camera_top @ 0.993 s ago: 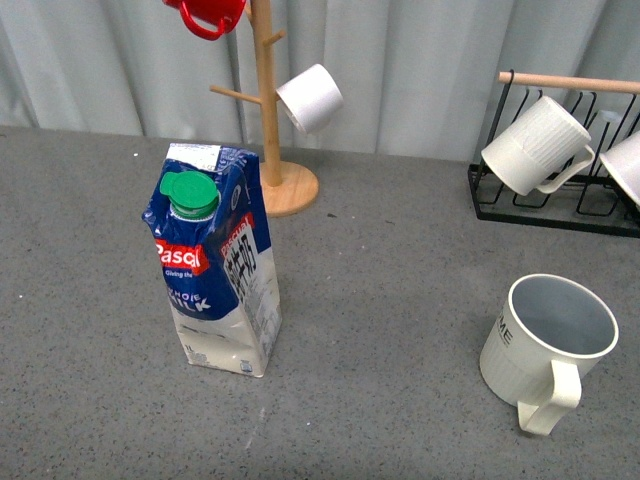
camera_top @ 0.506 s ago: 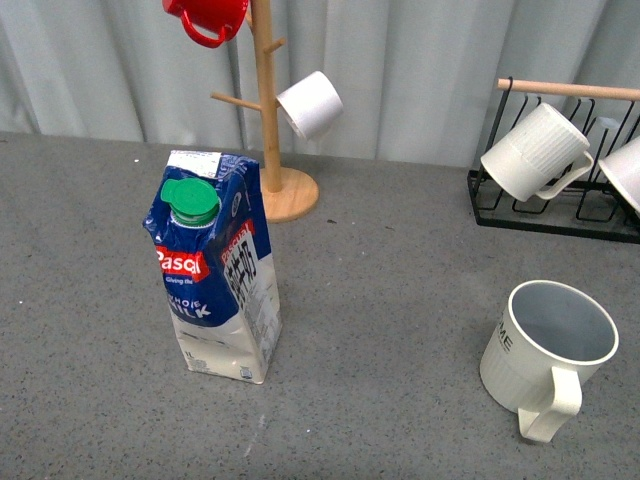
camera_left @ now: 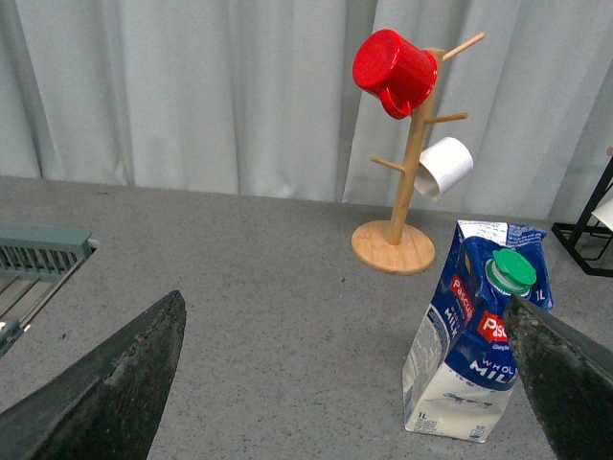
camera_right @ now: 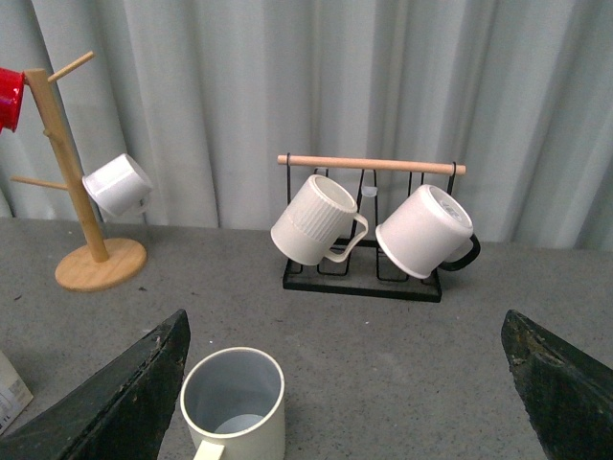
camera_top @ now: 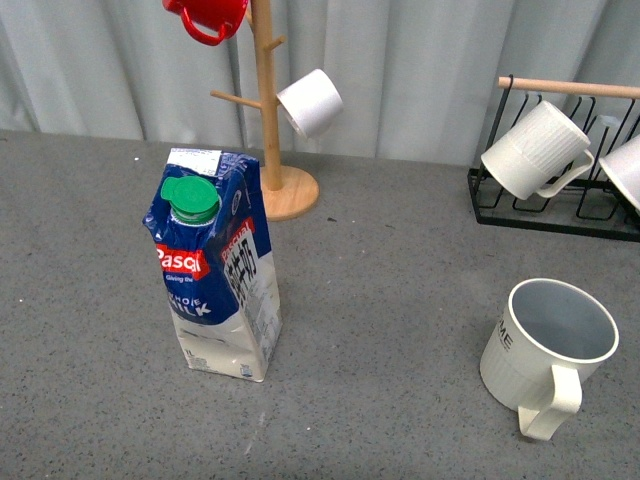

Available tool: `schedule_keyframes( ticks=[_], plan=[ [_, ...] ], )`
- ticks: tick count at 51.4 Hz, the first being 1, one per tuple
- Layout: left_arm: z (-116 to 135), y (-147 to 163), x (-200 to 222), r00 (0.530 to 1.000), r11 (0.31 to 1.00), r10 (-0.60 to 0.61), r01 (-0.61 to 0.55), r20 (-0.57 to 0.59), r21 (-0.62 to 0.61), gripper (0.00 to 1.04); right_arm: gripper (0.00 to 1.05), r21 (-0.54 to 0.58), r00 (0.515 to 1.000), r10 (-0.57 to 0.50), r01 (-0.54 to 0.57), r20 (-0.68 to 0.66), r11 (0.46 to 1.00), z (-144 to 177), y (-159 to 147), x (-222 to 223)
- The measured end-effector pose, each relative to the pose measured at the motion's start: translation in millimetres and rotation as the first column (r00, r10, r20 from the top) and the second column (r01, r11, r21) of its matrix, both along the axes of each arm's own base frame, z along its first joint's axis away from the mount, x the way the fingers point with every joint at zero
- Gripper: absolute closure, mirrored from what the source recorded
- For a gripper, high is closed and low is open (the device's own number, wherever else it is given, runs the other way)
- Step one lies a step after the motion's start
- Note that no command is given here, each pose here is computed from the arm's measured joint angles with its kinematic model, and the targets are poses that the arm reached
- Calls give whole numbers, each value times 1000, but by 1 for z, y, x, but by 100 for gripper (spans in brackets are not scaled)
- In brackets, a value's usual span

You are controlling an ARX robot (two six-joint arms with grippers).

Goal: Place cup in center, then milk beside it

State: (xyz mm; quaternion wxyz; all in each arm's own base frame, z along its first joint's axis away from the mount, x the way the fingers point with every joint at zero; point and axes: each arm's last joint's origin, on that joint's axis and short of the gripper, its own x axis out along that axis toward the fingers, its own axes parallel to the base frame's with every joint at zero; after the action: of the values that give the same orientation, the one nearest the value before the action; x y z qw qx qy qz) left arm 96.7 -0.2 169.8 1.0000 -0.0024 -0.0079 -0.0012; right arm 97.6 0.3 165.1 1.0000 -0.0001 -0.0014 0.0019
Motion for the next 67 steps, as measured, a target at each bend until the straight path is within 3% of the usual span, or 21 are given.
schedule_keyframes(
  ticks=[6, 10, 13, 21, 30, 45, 52, 67],
  plan=[
    [0, 0, 0, 1000, 1000, 0, 0, 0, 0, 7, 9, 0, 1000, 0, 0, 0, 1000, 0, 0, 0],
    [0, 0, 0, 1000, 1000, 1, -1, 0, 0, 7, 9, -139, 979, -200, 194, -32, 971, 2, -1, 5],
    [0, 0, 0, 1000, 1000, 0, 0, 0, 0, 7, 9, -206, 967, -225, 198, -117, 958, 1, -2, 13],
    [0, 0, 0, 1000, 1000, 0, 0, 0, 0, 7, 9, -209, 940, -150, 88, -305, 974, 1, -3, 40],
    [0, 0, 0, 1000, 1000, 0, 0, 0, 0, 7, 9, -150, 901, -119, 61, -417, 987, 2, -7, 84],
    [0, 0, 0, 1000, 1000, 0, 0, 0, 0, 7, 9, -89, 705, -64, 2, -706, 996, -33, -6, 150],
    [0, 0, 0, 1000, 1000, 0, 0, 0, 0, 7, 9, -40, 660, -24, -9, -751, 999, -40, -4, 170],
    [0, 0, 0, 1000, 1000, 0, 0, 0, 0, 7, 9, -12, 619, 5, -22, -785, 1000, -49, 3, 194]
  ],
)
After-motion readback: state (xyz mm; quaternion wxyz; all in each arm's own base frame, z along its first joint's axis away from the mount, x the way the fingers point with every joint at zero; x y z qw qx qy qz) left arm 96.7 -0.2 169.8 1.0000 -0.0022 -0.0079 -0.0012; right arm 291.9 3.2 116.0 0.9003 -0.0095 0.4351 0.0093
